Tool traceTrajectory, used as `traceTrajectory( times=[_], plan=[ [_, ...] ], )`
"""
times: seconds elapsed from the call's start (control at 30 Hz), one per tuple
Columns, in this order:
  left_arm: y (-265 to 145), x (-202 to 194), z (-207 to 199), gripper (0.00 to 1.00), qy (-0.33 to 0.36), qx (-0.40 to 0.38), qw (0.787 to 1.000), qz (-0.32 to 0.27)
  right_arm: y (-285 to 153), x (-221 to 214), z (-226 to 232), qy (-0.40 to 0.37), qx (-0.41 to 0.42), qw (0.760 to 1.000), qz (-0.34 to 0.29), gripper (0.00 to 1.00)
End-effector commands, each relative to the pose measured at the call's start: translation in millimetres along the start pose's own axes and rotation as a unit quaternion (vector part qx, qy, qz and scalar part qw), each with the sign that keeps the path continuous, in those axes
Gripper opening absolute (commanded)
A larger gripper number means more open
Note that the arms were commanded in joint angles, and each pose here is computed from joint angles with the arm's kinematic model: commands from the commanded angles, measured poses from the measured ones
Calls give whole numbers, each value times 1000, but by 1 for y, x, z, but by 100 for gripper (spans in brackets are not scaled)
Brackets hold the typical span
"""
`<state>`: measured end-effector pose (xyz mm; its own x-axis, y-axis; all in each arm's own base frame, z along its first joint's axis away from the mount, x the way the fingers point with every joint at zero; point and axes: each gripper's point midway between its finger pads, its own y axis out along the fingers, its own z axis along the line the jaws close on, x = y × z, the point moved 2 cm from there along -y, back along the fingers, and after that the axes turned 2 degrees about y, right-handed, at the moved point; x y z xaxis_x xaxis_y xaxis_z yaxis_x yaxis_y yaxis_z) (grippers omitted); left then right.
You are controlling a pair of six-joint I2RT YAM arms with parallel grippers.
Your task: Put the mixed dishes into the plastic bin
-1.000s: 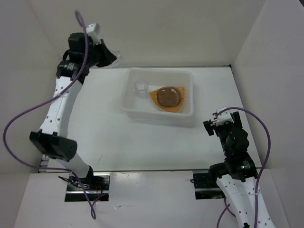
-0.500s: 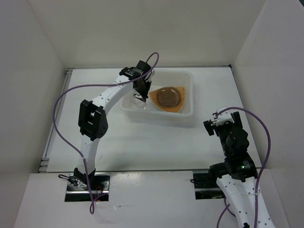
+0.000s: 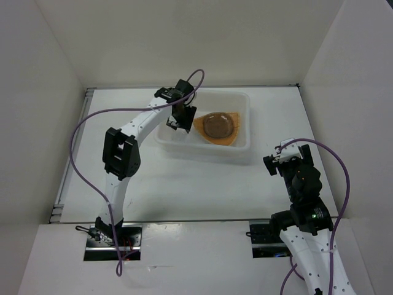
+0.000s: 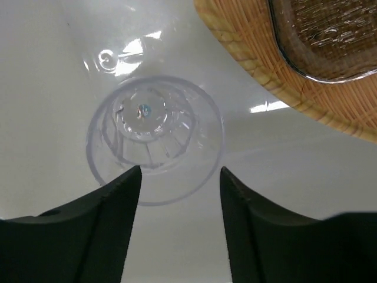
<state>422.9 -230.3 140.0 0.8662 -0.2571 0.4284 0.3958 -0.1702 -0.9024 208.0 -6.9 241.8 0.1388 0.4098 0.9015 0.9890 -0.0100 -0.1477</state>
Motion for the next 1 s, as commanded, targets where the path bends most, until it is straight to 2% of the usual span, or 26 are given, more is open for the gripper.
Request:
traceTrajectory(
  times=[0.0, 0.1, 0.17, 0.23, 0.27, 0.33, 0.37, 0.4, 0.47, 0.53, 0.57, 0.63, 0.67, 0.7, 0.83, 0.9, 0.97],
  plan=[
    [-6, 13, -1, 65, 8, 8, 1000, -22, 2, 9, -2, 12, -9, 1000, -21, 98],
    [-37, 44, -4, 81, 0, 15, 995, -97, 4, 7, -1, 11, -8, 1000, -17, 98],
    [-83, 72, -14, 86, -7, -4, 985, -172, 4, 7, -1, 11, -8, 1000, -17, 98],
    [-128, 102, -23, 91, -16, -36, 966, -254, 5, 6, 0, 10, -6, 1000, -12, 98],
    [-173, 122, -30, 100, -19, -70, 943, -324, 7, 5, 1, 9, -4, 1000, -8, 98],
    [-210, 132, -37, 100, -9, -100, 918, -383, 6, 4, -1, 9, -8, 1000, -7, 98],
    [-242, 132, -35, 100, 1, -115, 900, -421, 8, 3, 0, 8, -7, 1000, -2, 98],
    [-235, 131, -34, 100, 16, -110, 895, -432, 7, 6, -3, 14, -13, 1000, -5, 98],
    [-243, 122, -18, 100, 18, -80, 893, -442, 9, 6, -1, 16, -9, 1000, 4, 98],
    [-230, 101, 6, 100, -4, -41, 912, -409, 11, 8, -1, 19, -6, 1000, 13, 98],
    [-204, 78, 20, 100, -17, -10, 932, -361, 17, 1, 4, 20, 5, 999, 41, 98],
    [-199, 53, 38, 100, -36, 4, 943, -331, 24, -7, 7, 19, 8, 997, 77, 98],
    [-179, 27, 48, 100, -48, 33, 955, -291, 31, -16, 11, 18, 10, 994, 104, 98],
    [-177, 14, 60, 100, -66, 54, 956, -280, 33, -19, 11, 16, 8, 994, 112, 98],
    [-193, -37, 79, 100, -108, 82, 945, -298, 38, -21, 14, 13, 17, 992, 123, 98],
    [-210, -50, 82, 100, -142, 77, 930, -331, 41, -23, 16, 9, 22, 990, 136, 98],
    [-200, -69, 89, 100, -154, 78, 930, -324, 42, -27, 20, 14, 32, 988, 152, 98]
  ],
)
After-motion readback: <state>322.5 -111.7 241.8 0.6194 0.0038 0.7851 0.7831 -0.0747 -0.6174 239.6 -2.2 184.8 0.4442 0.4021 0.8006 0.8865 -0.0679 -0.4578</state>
